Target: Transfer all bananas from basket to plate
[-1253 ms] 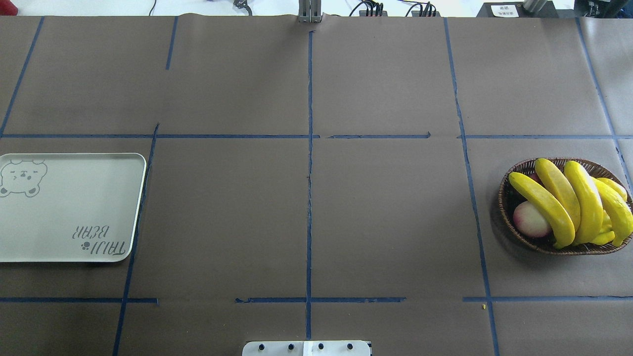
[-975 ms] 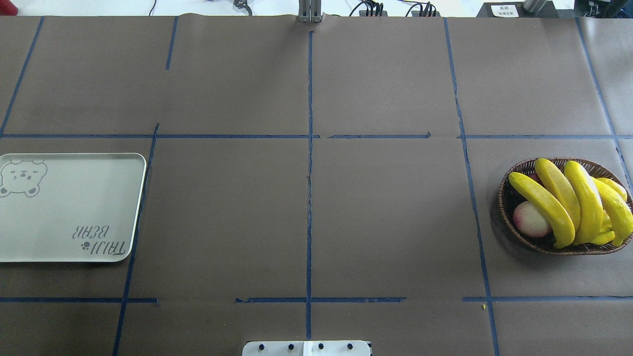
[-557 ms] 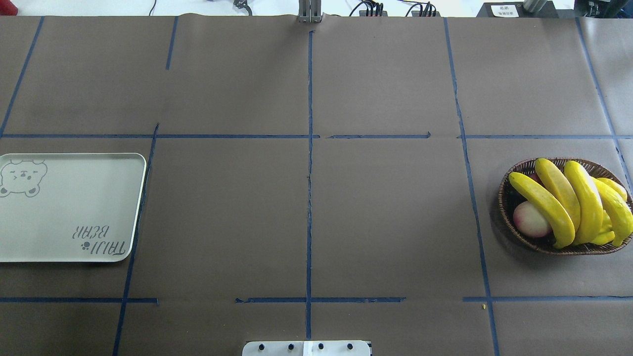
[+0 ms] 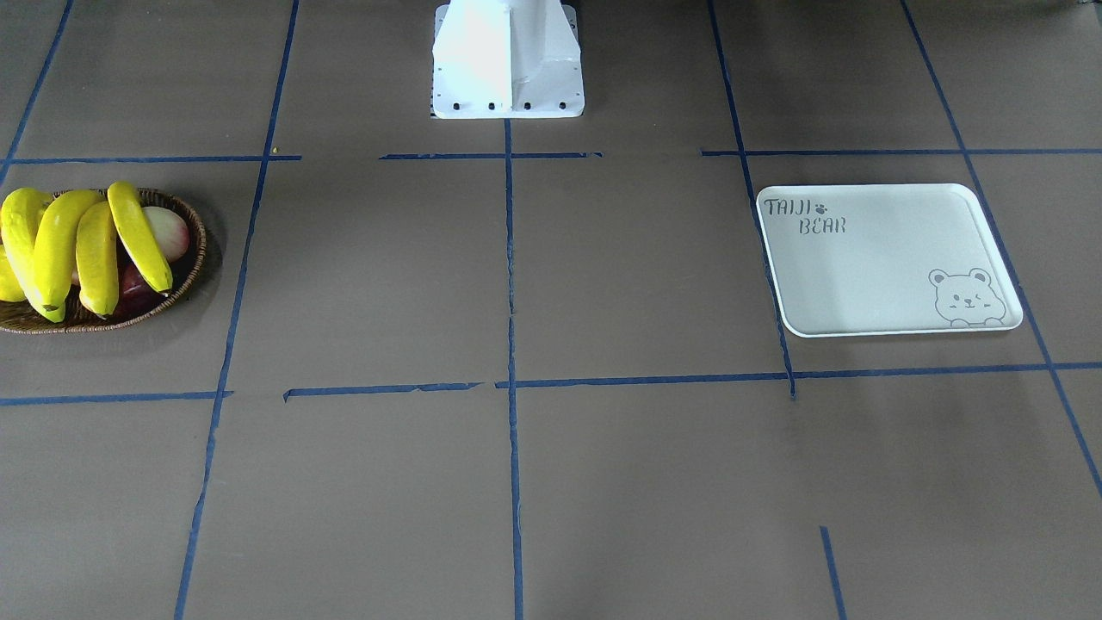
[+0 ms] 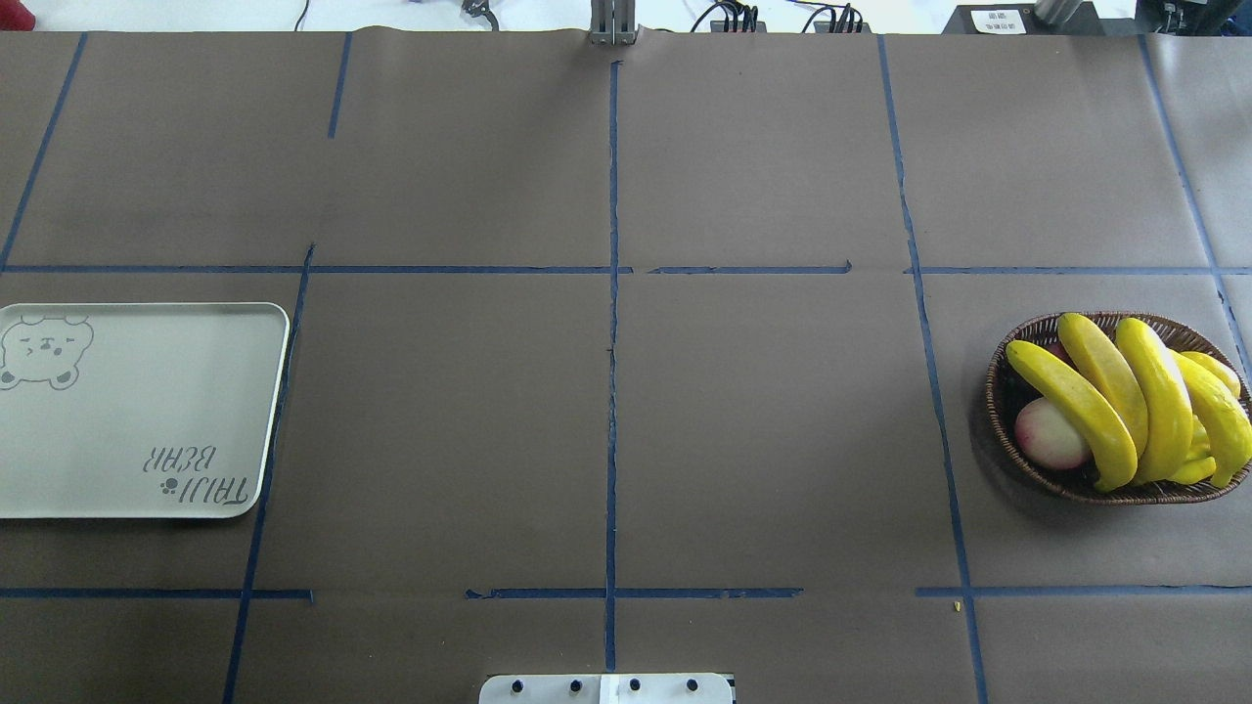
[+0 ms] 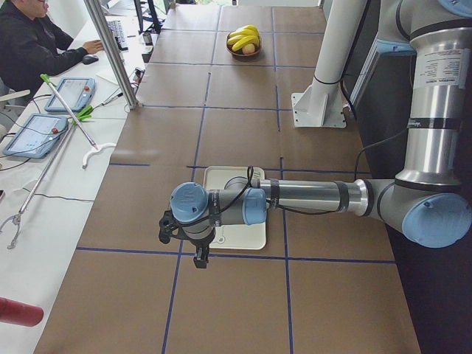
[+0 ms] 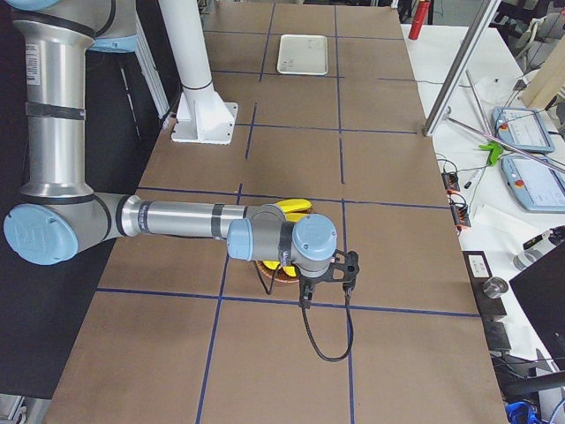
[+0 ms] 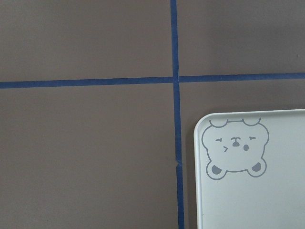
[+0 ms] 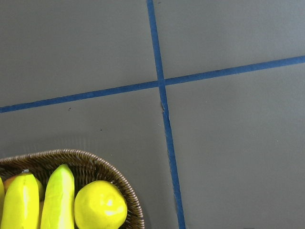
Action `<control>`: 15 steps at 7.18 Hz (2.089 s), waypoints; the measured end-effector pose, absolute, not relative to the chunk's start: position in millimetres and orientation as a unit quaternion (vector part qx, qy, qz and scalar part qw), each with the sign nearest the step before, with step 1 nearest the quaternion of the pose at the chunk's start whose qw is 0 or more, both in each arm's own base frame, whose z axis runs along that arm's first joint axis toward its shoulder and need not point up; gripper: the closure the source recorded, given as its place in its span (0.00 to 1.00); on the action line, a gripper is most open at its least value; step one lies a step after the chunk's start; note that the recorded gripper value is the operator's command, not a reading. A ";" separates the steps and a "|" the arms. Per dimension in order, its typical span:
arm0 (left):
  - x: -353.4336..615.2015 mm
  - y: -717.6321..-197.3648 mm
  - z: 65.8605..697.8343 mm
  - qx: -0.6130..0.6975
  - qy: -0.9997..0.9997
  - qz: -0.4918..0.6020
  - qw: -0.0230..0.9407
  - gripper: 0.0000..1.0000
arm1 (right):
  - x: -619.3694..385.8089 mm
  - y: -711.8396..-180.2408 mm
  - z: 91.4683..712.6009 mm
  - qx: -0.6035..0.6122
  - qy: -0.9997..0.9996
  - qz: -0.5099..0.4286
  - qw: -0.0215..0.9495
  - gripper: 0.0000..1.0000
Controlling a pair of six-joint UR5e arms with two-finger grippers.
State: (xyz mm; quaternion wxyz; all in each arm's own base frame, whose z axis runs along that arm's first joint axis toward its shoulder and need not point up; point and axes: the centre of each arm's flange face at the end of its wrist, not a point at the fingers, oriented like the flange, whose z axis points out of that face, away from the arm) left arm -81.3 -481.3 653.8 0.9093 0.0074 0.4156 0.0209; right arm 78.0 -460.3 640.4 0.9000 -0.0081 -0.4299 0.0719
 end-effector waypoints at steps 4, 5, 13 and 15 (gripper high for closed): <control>-81.6 -481.6 649.9 0.011 0.416 0.022 0.909 0.00 | 70.2 -481.9 578.7 0.062 -0.434 0.031 0.898 0.00; -81.9 -481.5 649.2 0.013 0.416 0.022 0.909 0.00 | 59.6 -480.3 568.0 0.067 -0.440 0.016 0.896 0.00; -81.8 -472.0 655.6 0.011 0.420 0.021 0.907 0.00 | -173.4 -385.5 428.3 0.053 -0.415 -0.111 0.902 0.01; -81.8 -471.9 655.6 0.012 0.420 0.021 0.907 0.00 | -197.6 -372.0 465.3 0.067 -0.405 -0.147 0.900 0.02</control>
